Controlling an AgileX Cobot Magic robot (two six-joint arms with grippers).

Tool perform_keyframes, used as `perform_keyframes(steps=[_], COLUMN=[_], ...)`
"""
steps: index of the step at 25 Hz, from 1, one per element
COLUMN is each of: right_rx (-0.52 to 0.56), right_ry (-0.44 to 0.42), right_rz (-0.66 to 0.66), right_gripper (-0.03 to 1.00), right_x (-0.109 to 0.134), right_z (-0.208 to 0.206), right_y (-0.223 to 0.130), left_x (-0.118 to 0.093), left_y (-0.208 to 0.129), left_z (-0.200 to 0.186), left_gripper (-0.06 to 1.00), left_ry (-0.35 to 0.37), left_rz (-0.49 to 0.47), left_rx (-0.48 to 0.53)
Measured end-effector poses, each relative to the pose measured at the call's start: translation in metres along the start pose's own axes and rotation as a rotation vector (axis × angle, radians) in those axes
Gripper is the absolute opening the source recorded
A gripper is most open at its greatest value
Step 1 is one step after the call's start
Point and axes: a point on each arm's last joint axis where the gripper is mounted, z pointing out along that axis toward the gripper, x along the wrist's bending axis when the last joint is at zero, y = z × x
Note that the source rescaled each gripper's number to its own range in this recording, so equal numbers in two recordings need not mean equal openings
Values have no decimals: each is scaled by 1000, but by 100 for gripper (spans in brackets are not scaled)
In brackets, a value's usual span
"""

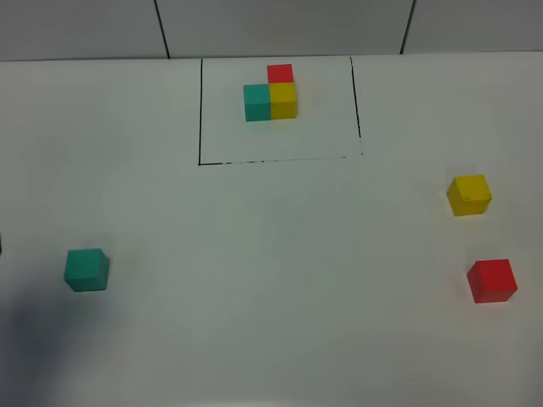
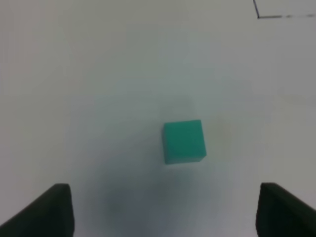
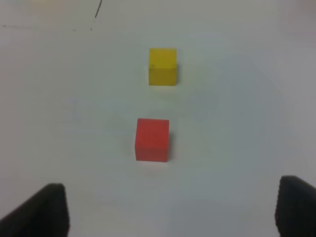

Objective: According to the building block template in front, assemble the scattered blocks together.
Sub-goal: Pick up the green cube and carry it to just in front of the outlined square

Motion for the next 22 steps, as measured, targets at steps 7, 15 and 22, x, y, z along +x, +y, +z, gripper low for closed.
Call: perform_keyframes(steps=[7,15,22], right_rx=[0,0,0], right_ry=[0,0,0], right_rz=[0,-1,1], right_gripper=[72,72,72], right_x=[0,0,0], right_z=[0,0,0], right_y=[0,0,0], left_x=[-5,-4,-25], left_y=[31,43,42], left_z=[62,101,123], left_gripper=[78,78,78], left_ry=[-51,-38,-22], left_rz=[-71,-78,-17], left_rx=[324,415,455])
